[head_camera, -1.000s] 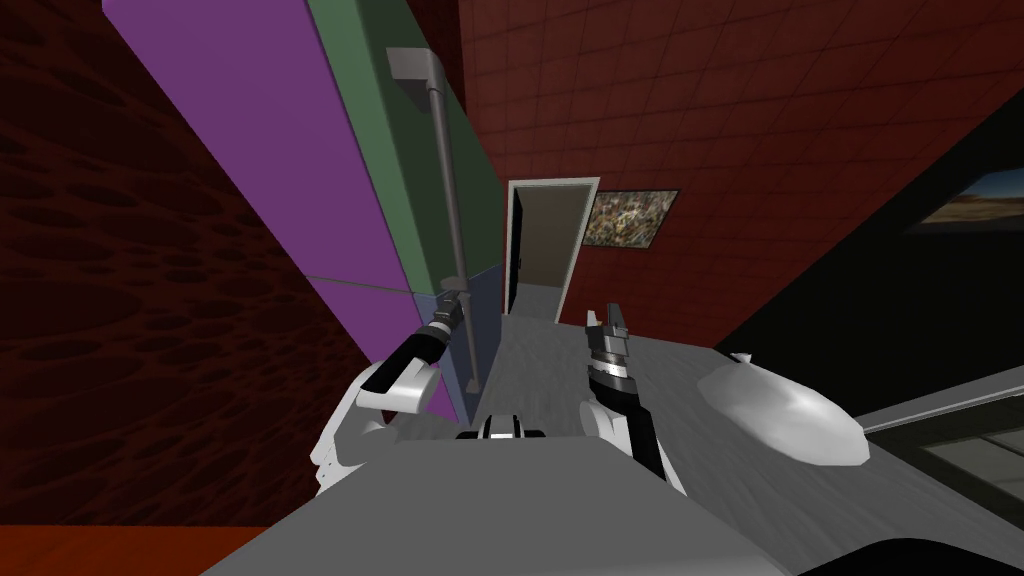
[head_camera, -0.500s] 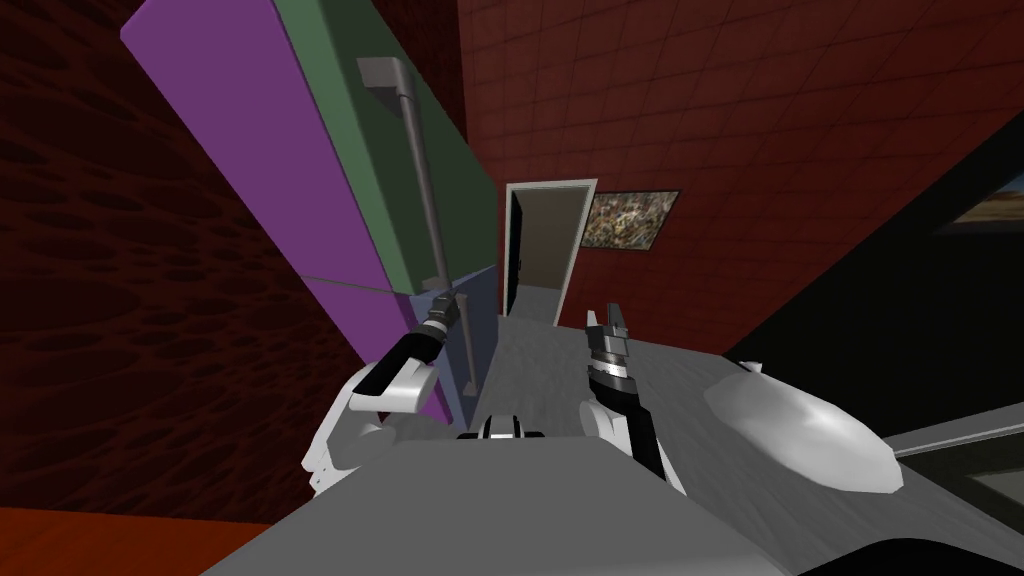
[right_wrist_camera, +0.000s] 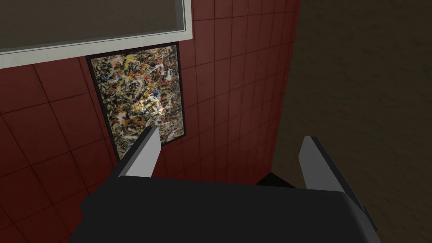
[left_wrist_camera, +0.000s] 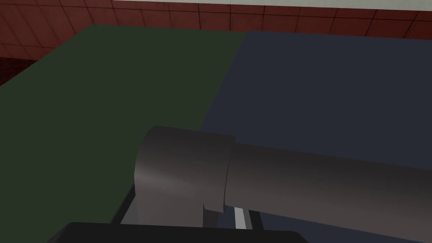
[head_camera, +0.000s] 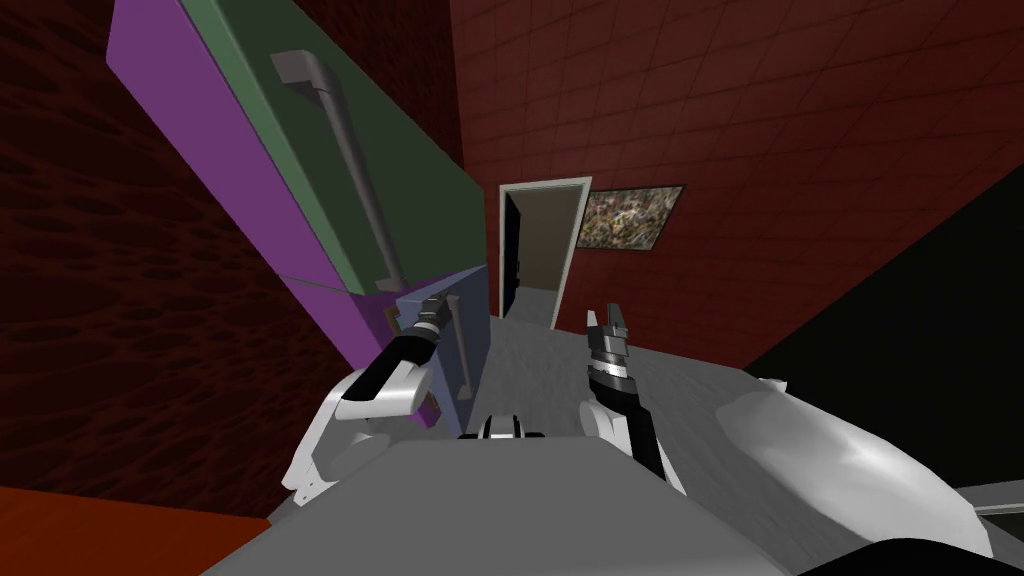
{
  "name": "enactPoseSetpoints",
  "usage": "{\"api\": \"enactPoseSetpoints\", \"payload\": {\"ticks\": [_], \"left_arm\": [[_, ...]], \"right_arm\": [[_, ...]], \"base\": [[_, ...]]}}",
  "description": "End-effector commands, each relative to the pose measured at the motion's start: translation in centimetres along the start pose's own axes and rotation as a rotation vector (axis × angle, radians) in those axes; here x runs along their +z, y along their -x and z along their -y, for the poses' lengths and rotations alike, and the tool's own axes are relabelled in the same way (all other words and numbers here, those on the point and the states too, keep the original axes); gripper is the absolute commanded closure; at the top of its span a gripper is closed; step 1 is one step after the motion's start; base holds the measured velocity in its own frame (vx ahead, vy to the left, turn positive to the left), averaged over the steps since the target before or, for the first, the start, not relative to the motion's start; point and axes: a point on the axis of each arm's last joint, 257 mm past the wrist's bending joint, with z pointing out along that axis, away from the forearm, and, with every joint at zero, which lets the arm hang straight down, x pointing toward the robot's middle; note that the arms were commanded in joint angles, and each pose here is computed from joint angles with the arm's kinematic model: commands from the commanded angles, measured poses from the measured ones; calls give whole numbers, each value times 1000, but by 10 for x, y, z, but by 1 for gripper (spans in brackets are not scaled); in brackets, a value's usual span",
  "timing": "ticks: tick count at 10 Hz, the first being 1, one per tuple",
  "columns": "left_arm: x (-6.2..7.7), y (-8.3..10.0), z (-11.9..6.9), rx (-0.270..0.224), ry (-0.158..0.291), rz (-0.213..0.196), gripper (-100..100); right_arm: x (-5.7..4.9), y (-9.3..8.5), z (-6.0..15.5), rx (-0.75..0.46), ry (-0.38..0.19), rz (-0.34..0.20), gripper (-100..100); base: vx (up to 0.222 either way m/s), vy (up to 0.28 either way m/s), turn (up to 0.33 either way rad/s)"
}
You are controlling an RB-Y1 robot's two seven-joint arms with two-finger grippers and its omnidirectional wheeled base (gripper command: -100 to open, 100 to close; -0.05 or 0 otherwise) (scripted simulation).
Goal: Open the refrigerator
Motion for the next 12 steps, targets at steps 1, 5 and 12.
{"api": "enactPoseSetpoints", "payload": {"ticks": [1, 5, 12], "left_arm": [[-6, 23, -3, 13, 16, 67, 100], [-11, 42, -3, 24, 21, 121, 100], [-15, 85, 1, 44, 15, 241, 100]], "right_arm": [[0, 0, 0, 0, 0, 0, 0], [0, 0, 0, 0, 0, 0, 0], [0, 0, 0, 0, 0, 0, 0]], "base": [[77, -315, 113], [57, -285, 80], [100, -269, 101]]}}
